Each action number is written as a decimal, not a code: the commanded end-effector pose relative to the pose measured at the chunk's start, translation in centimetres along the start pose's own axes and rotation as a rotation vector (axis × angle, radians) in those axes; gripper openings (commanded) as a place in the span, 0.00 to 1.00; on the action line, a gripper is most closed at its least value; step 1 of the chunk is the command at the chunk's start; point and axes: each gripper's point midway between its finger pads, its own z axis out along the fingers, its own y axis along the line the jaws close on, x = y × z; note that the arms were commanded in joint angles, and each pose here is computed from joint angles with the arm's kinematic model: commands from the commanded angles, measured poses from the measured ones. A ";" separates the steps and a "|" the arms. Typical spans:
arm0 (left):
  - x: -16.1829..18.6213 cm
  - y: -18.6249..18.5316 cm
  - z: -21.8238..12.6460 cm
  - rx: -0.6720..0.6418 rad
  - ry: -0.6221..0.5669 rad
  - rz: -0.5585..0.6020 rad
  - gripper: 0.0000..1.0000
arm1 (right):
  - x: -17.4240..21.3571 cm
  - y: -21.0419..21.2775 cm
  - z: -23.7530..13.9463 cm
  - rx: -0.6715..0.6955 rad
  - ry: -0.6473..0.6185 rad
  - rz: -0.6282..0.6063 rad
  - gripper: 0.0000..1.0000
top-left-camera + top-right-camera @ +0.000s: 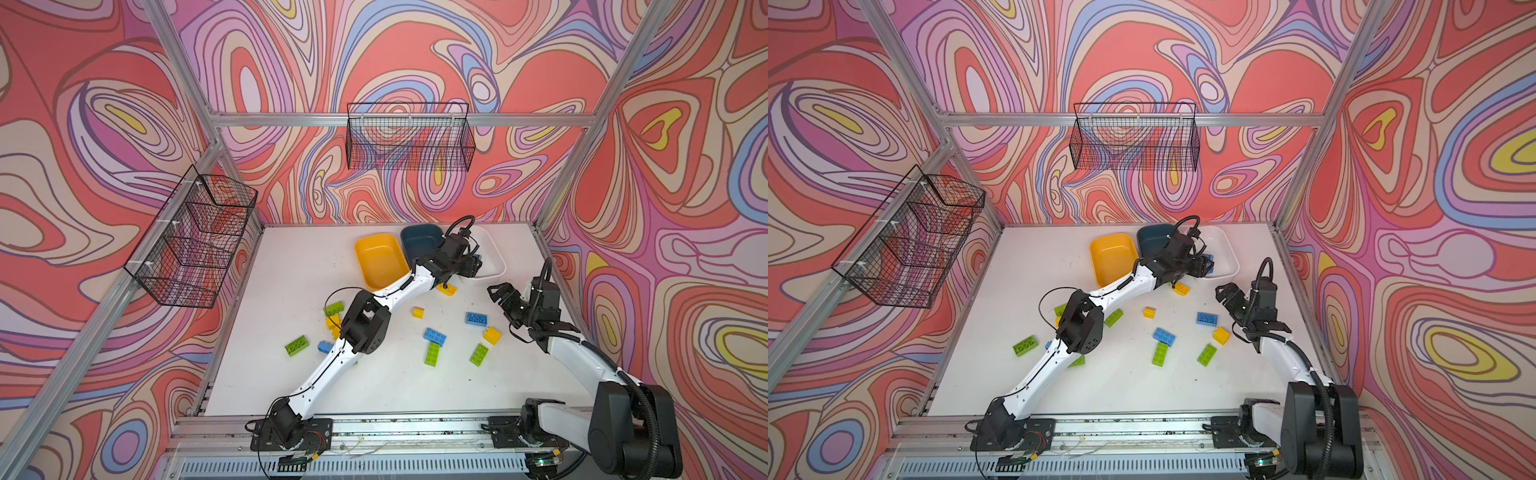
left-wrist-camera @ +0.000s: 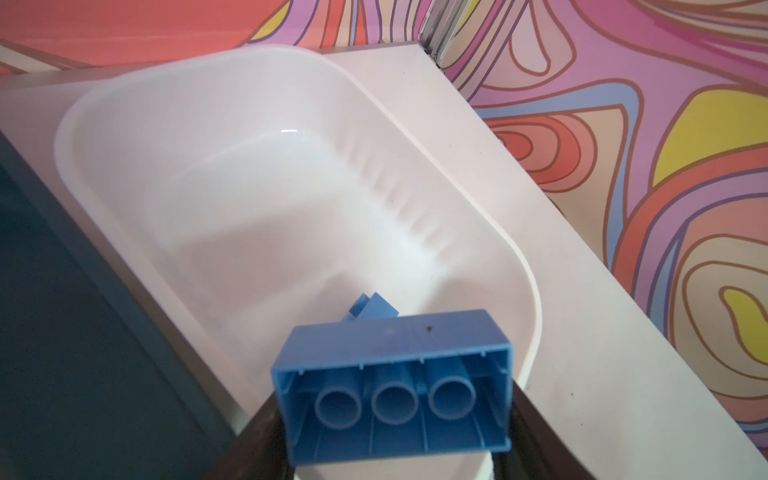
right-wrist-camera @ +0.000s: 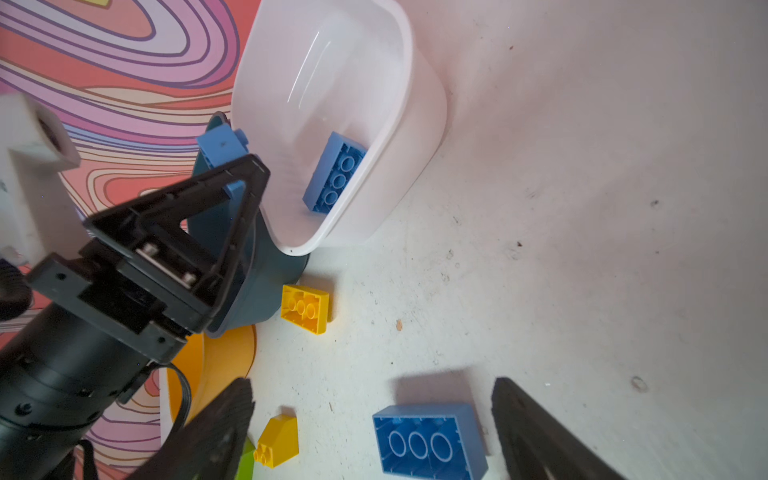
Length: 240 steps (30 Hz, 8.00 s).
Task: Sort the legos into containers by color
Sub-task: 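Carry the blue brick with the left gripper over the white tub and release it, then grasp another blue brick with the right gripper while the left arm withdraws, then lift the blue brick with the right gripper and drop it into the white tub, then lower the left gripper toward a blue brick among the yellow bricks, then close the left gripper on the small blue brick and lift it, then release the blue brick into the white tub while the right arm reaches out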
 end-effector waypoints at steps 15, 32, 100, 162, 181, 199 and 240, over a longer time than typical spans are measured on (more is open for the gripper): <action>-8.9 -3.0 -9.6 -0.019 -0.183 0.072 0.92 | 0.6 0.6 -1.3 0.041 0.009 -0.092 0.94; -2.4 1.4 -33.9 -0.275 -0.150 -0.027 0.93 | 2.4 1.0 -0.2 0.346 0.065 -0.426 0.98; 14.6 7.2 -40.2 -0.392 0.213 -0.055 0.94 | 1.7 13.2 3.8 0.269 0.091 -0.618 0.57; 24.1 16.0 -30.9 -0.761 0.538 -0.393 0.78 | -6.4 12.9 3.1 0.094 -0.100 -0.476 0.82; 23.6 20.6 -29.9 -0.853 0.565 -0.393 0.98 | -5.9 13.0 4.0 0.105 -0.084 -0.495 0.82; 22.5 20.5 -26.6 -0.766 0.553 -0.443 0.82 | -5.7 12.8 4.2 0.108 -0.080 -0.502 0.82; 22.2 15.4 -26.7 -0.701 0.532 -0.305 0.33 | -3.7 13.5 3.0 0.036 -0.047 -0.481 0.82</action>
